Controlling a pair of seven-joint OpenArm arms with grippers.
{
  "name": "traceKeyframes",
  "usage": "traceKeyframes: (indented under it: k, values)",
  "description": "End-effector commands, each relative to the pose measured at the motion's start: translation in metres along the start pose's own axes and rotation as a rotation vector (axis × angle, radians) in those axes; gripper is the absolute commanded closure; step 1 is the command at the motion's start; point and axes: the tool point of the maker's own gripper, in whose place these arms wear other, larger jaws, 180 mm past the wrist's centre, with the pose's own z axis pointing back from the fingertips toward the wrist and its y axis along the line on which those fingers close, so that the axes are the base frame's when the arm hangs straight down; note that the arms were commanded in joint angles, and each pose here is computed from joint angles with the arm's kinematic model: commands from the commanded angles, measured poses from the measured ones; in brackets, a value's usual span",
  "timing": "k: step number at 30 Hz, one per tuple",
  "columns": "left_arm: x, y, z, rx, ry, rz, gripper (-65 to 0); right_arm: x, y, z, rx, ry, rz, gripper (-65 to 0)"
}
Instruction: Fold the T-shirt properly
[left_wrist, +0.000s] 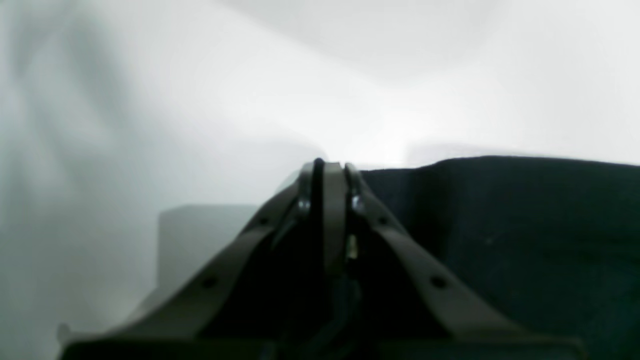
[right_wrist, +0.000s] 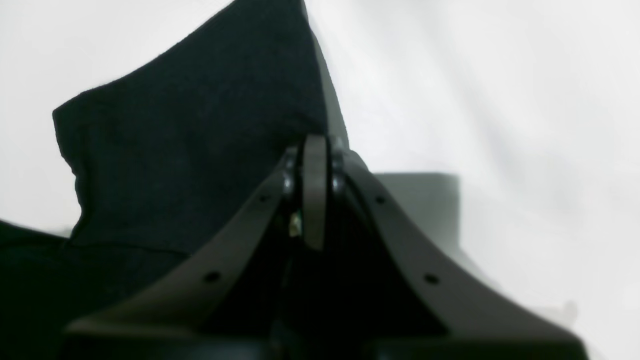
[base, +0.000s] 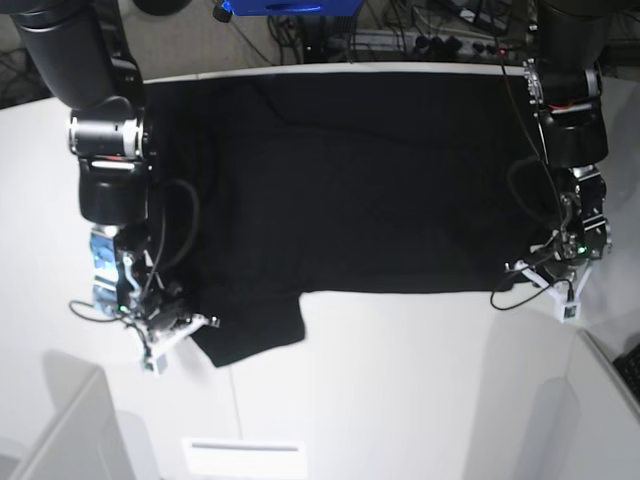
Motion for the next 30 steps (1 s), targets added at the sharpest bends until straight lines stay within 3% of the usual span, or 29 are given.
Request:
traceKeyframes:
  k: [1,12,19,30]
  values:
    - [0.011,0.006,0.004,0.009,-0.019,-0.005,0.0,0.032,0.001,0.008,0.003,-0.069,0.010,0.0]
    - [0.020,-0.005,0.025,0.001,-0.068,-0.080,0.0,0.023,-0.009,0.009,-0.014,-0.047,0.009,0.0]
    - [0.025,0.009,0.040,0.015,-0.098,-0.049,0.0,0.009,-0.013,0.008,-0.017,-0.013,0.001,0.0]
    - [0.026,-0.001,0.044,-0.038,-0.094,-0.091,0.0,0.017,0.002,0.034,-0.002,-0.093,0.080,0.0]
